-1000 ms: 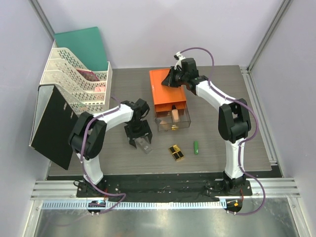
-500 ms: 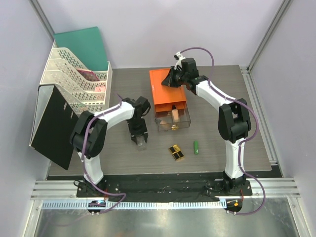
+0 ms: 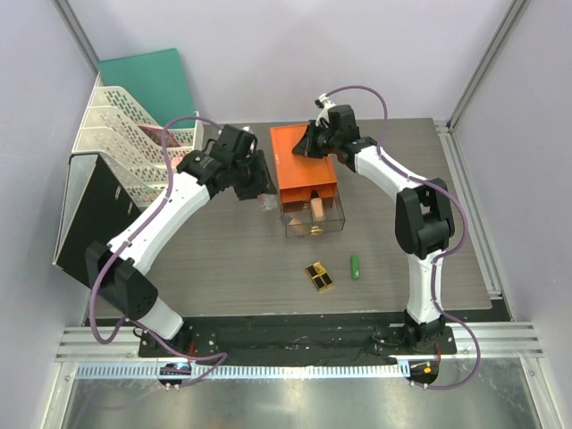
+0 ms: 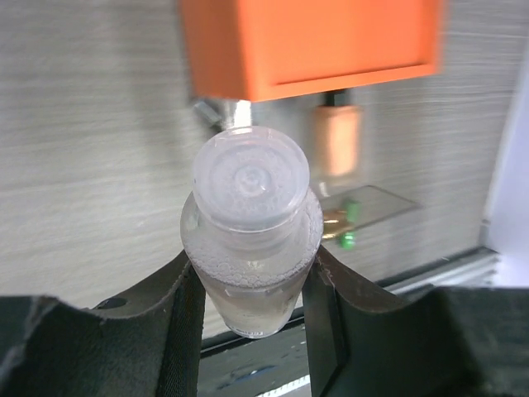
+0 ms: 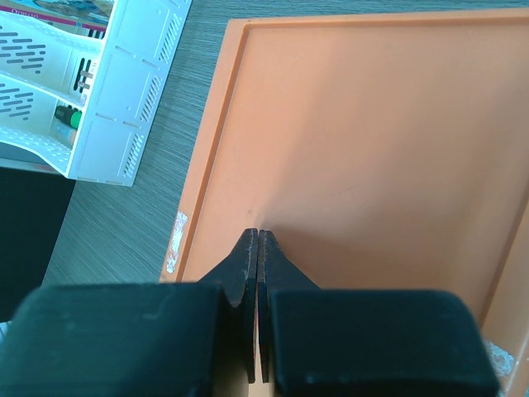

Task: Organize the makeup

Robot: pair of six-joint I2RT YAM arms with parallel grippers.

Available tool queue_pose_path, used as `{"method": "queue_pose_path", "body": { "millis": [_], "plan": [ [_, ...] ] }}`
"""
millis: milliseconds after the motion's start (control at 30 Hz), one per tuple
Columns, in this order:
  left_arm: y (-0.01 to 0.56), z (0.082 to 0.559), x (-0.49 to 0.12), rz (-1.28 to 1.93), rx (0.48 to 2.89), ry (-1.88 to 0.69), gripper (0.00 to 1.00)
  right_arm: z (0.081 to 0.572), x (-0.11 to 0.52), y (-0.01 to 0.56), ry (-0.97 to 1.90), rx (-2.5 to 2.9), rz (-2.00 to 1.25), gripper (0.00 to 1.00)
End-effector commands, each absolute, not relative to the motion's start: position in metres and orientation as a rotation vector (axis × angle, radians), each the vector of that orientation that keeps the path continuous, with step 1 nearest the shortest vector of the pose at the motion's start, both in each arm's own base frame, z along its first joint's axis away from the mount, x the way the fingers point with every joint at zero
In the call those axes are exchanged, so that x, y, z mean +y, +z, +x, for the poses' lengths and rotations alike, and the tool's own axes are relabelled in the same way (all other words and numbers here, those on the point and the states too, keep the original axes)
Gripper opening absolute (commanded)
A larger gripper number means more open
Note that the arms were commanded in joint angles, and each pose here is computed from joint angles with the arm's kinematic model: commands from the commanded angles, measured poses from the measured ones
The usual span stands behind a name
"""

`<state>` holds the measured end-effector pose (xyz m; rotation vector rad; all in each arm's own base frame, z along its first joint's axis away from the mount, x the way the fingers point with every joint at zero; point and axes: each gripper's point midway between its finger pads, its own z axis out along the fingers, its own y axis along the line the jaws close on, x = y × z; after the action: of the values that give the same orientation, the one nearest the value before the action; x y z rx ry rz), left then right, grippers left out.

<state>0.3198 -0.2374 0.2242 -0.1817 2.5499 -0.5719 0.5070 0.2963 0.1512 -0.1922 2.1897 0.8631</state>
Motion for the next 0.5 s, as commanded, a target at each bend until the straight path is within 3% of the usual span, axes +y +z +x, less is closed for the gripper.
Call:
{"method": "queue_pose_path", "body": {
  "millis": [0, 333, 467],
  "plan": [
    [0.262, 0.332, -0.268, -0.066, 2.394, -0.807, 0.0, 0.407, 0.252, -0.025, 0.614, 2.824, -0.154, 0.01],
    [0.249, 0.35, -0.315, 0.06, 2.414, -0.982, 0.0, 0.405, 0.251, -0.027, 0.615, 2.834, -0.151, 0.01],
    [0.22, 0.351, -0.329, 0.166, 2.501, -0.895, 0.0, 0.405, 0.251, -0.027, 0.615, 2.831, -0.156, 0.01]
  ]
}}
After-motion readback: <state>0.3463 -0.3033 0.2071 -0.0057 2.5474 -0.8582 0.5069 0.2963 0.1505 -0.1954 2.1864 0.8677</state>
